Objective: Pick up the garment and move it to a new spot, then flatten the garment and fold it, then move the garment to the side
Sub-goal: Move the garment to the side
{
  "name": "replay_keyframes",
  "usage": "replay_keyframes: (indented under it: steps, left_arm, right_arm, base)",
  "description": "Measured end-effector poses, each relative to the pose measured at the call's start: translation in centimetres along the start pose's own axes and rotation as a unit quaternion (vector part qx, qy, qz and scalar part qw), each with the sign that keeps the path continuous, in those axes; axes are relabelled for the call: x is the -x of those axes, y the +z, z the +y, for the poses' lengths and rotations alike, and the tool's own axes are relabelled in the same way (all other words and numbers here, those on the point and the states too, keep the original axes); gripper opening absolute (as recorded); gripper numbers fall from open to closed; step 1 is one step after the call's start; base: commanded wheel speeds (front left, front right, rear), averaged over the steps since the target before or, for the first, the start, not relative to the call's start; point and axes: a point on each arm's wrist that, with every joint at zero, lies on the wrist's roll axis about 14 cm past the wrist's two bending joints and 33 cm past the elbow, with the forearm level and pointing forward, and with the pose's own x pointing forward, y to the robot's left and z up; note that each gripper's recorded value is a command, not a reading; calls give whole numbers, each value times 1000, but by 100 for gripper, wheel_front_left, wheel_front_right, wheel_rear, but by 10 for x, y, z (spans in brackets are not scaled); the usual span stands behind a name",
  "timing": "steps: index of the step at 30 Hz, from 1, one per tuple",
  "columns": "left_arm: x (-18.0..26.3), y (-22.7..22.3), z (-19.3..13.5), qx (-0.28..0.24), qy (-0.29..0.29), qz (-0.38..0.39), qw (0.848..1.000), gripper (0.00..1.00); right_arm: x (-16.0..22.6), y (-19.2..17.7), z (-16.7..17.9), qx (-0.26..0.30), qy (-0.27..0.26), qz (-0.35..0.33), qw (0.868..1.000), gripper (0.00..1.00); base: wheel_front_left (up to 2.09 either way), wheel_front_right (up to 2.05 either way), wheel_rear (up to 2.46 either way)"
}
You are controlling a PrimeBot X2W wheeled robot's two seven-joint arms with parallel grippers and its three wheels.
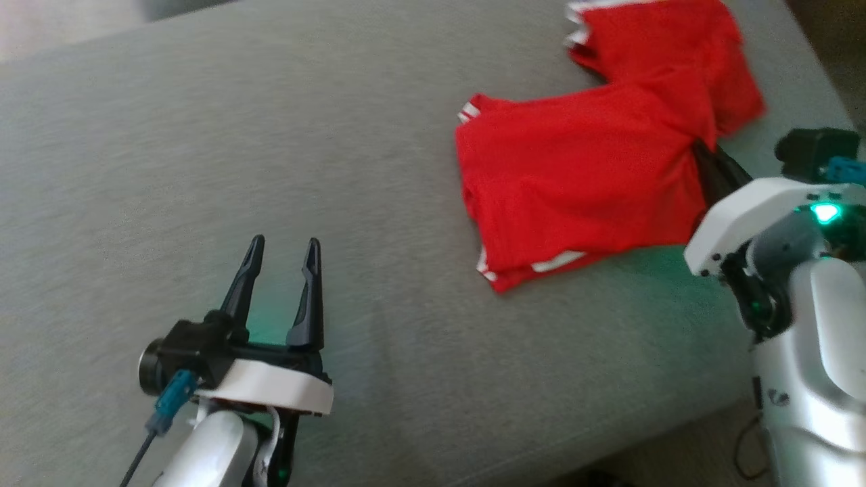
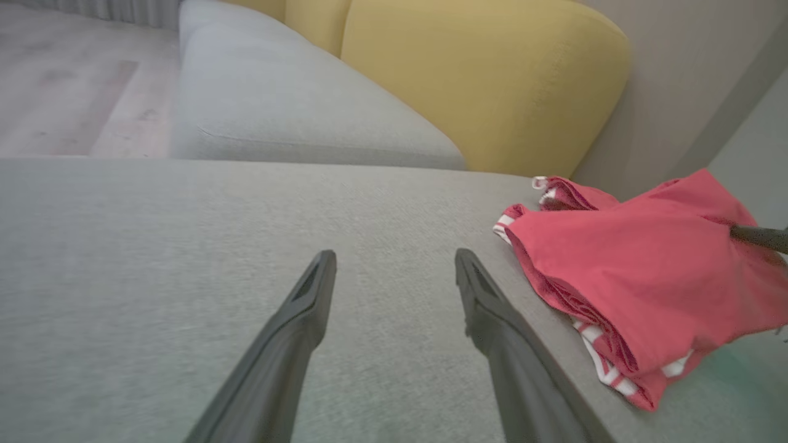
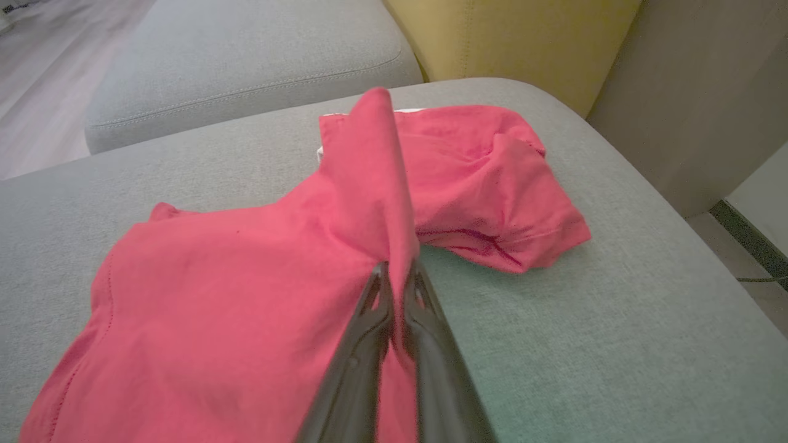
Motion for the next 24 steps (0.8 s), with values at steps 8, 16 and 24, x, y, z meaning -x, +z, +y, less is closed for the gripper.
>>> replay_keyframes:
  steps: [8,16,24]
  left_arm:
    - [-23,-29,-18,15,-42,42,998,100]
    - [-10,-19,2,8,-4,28,1000,100]
    - [8,-11,25,11,45,8,999,100]
  right_arm:
    - [-2,-9,-22,-10,-33,0,999,0]
    - [-25,53,22,19,24,-60,998,0]
    - [-44,100,2,52,-1,-70,996,0]
  base:
    - [0,0,0]
    - [0,0,0]
    - [0,0,0]
